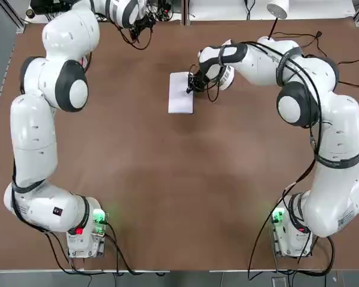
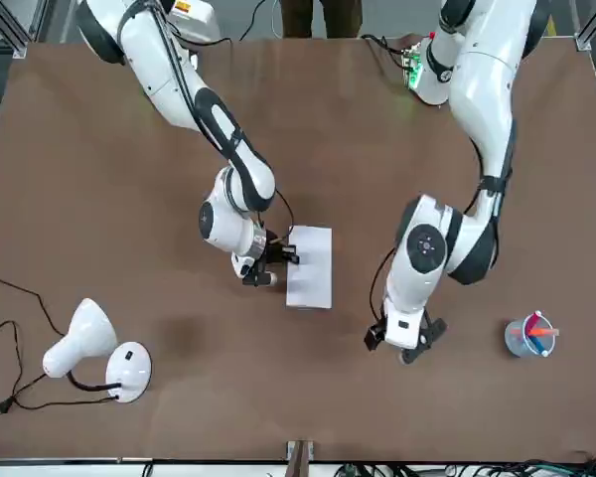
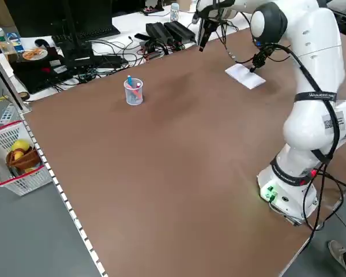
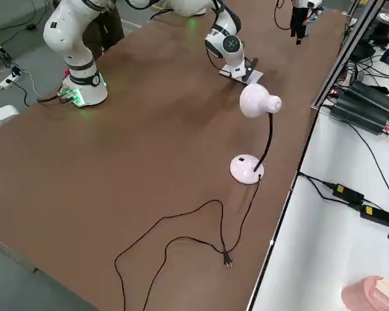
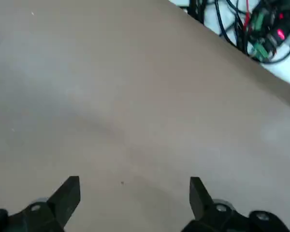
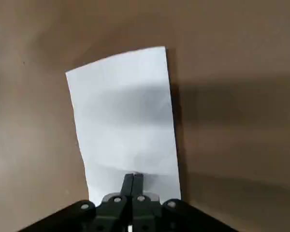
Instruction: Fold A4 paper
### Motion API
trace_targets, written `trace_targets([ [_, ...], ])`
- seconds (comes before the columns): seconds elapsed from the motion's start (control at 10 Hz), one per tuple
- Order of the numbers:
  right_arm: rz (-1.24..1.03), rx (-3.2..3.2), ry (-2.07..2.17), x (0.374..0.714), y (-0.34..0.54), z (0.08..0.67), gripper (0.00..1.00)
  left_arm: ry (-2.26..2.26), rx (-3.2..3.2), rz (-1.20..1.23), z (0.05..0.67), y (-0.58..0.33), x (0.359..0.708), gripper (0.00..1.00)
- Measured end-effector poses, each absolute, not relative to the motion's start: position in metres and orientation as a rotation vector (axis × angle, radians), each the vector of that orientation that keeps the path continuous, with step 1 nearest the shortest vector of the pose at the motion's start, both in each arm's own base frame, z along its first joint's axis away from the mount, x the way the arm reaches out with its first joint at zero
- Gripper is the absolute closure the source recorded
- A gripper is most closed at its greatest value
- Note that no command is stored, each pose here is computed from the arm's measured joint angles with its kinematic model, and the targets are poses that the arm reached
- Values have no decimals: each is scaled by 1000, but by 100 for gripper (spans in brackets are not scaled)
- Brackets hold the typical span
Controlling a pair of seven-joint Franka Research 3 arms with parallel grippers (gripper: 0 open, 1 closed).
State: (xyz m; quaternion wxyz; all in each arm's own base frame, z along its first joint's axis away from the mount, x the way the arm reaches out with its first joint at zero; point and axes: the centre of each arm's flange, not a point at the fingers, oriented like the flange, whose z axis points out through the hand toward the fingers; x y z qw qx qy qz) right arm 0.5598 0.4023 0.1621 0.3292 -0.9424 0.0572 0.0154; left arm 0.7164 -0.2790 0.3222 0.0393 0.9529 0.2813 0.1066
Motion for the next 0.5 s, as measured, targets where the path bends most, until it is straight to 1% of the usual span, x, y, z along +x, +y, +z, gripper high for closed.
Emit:
trace_targets([
  [0.2,19,-2487,130,568,389,149,99,848,2890,314,328,-241,731,0],
  [0.5,-2,-2479,130,579,389,147,99,516,2957,392,366,-133,754,0],
])
